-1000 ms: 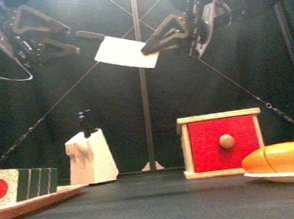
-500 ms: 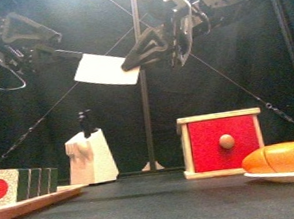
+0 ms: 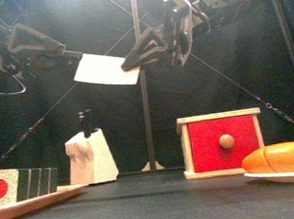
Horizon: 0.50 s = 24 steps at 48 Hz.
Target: Grab cleaver with both hands
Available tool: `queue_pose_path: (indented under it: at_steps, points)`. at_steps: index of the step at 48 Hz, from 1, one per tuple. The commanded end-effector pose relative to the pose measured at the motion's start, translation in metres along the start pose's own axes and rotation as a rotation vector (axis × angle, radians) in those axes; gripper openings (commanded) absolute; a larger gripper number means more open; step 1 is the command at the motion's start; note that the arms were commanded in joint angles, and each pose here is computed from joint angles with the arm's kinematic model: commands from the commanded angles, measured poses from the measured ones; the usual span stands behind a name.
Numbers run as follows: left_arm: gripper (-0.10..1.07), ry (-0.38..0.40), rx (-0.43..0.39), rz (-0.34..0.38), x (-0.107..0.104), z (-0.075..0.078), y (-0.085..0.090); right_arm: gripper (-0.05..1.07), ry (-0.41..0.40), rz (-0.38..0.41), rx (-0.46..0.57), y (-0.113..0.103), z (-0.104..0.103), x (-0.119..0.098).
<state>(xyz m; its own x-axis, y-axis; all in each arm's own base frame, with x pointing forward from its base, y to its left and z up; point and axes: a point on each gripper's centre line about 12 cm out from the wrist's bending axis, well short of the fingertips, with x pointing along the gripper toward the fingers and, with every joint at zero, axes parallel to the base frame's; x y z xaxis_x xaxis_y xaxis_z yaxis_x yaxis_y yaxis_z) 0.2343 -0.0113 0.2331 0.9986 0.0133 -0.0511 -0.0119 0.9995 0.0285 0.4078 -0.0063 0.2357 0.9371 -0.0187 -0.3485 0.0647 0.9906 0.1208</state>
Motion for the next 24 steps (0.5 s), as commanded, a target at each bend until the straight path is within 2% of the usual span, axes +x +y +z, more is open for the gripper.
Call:
queue_pose_path:
  at_steps: [1, 14, 24]
  points:
    - [0.75, -0.020, 0.000, 0.001, 0.0022, 0.0058, -0.0003, 0.25, -0.044, 0.007, -0.002, 0.0028, 0.0162, -0.0027]
    - [0.57, -0.017, 0.002, 0.000, 0.0019, 0.0050, -0.0003, 0.25, -0.039, 0.007, -0.002, 0.0027, 0.0153, 0.0012]
    - [0.42, 0.003, 0.004, 0.000, -0.0010, -0.0025, -0.0001, 0.25, -0.037, 0.012, -0.005, 0.0052, 0.0149, 0.0039]
